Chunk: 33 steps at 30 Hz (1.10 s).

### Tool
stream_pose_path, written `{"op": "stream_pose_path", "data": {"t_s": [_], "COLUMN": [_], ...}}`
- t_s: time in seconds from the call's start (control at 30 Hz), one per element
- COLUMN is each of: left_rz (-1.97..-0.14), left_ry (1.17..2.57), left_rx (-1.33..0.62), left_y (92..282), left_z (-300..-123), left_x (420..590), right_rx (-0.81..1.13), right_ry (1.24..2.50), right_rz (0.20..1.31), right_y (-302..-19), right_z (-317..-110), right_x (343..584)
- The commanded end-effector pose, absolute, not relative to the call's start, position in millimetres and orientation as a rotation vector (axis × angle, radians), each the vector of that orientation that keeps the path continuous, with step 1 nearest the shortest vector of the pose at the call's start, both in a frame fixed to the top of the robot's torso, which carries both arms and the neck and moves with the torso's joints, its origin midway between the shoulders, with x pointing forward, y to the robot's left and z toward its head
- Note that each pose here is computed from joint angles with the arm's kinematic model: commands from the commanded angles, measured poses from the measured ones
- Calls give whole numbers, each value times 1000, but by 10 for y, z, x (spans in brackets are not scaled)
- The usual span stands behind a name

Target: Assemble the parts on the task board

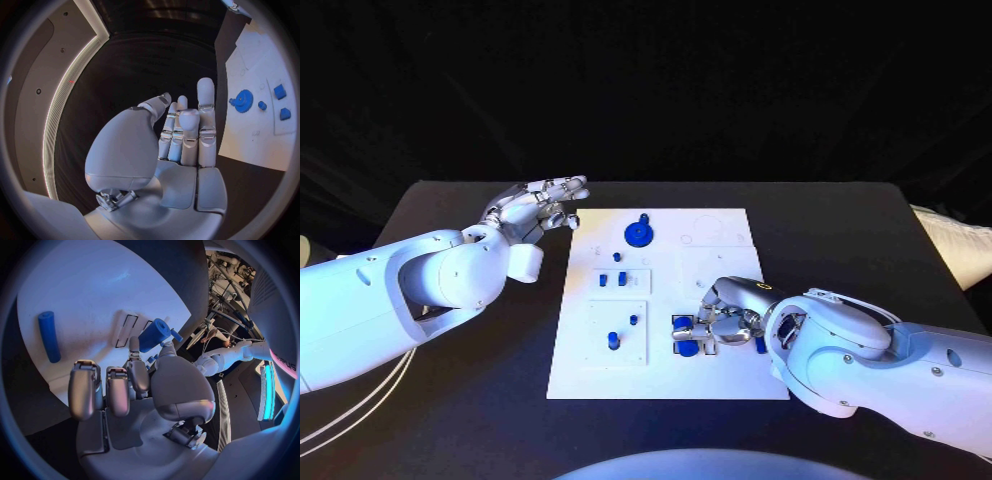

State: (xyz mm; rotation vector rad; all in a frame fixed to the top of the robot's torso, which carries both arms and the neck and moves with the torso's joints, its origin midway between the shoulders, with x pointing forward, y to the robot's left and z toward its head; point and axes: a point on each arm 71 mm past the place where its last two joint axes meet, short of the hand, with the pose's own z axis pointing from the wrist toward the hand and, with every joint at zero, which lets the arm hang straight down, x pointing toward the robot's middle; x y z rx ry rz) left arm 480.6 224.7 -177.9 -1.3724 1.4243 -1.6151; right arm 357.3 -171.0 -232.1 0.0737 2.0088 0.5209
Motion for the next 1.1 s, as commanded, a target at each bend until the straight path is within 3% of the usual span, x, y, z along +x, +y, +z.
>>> {"op": "stream_pose_path", "data": {"t_s": [0.03,0.73,1.1], "left_rz": [-1641,-1643,-1642], "left_ry": [1434,1438,1438], "left_rx": [-1357,-1351,-1351], "left_y": [2224,2226,2219], "left_z": [-1765,-1764,-1769], "left_x": [4797,4796,4803], "right_rx": [32,5,226], "right_ry": [1992,1931,1911], "right_rz": [503,519,588], "right_y": [-1700,-1708,-2071], "right_z": [-2312,-2231,-2070], "right_x": [3571,3518,3553]}}
